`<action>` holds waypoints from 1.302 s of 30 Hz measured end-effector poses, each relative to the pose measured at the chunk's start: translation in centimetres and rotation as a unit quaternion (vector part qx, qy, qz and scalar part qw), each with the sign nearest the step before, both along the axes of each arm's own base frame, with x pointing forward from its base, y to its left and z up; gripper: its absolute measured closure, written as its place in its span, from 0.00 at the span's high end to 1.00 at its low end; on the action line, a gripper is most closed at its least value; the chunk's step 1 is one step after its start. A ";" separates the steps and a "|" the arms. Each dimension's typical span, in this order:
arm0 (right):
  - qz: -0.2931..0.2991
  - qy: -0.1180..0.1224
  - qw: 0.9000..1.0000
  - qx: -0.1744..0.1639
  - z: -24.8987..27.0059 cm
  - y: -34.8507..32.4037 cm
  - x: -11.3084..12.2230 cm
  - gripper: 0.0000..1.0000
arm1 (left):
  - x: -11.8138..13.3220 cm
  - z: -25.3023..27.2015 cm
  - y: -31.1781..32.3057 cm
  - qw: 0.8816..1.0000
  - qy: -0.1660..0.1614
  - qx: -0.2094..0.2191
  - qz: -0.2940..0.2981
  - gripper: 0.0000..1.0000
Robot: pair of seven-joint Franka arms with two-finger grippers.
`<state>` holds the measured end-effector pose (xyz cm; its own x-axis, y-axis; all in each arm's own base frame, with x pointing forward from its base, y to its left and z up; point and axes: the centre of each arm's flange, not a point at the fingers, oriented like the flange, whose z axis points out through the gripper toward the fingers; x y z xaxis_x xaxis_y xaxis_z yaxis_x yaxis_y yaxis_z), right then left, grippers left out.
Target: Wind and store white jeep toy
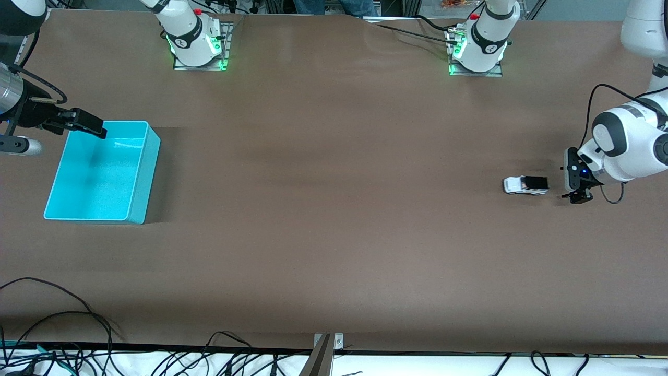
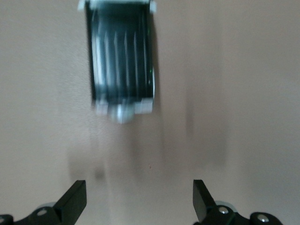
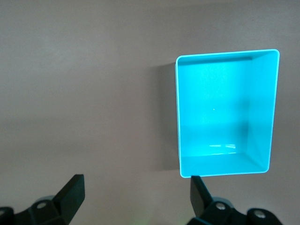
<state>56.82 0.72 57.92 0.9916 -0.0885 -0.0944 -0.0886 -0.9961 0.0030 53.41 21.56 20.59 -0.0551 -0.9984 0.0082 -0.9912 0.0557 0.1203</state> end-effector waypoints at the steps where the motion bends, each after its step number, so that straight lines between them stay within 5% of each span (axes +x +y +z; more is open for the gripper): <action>1: 0.000 0.000 1.000 0.000 0.0 0.0 0.0 1.00 | 0.3 0.6 -0.1 1.000 0.002 -0.001 0.002 1.00; 8: 0.000 0.000 1.000 0.000 0.0 0.0 0.0 1.00 | 2.7 5.8 -0.9 0.998 0.013 -0.003 0.056 1.00; 15: -0.002 0.000 1.000 0.000 0.0 -0.2 0.0 1.00 | 4.6 12.3 -2.7 0.990 -0.009 0.010 0.142 1.00; 28: -0.002 -0.002 1.000 0.000 0.2 -0.2 -0.1 1.00 | 5.3 20.9 -9.4 0.956 -0.053 -0.009 0.288 1.00; 39: -0.003 0.004 1.000 0.001 0.2 -0.2 -0.3 1.00 | 5.1 25.7 -15.8 0.931 -0.039 -0.016 0.363 1.00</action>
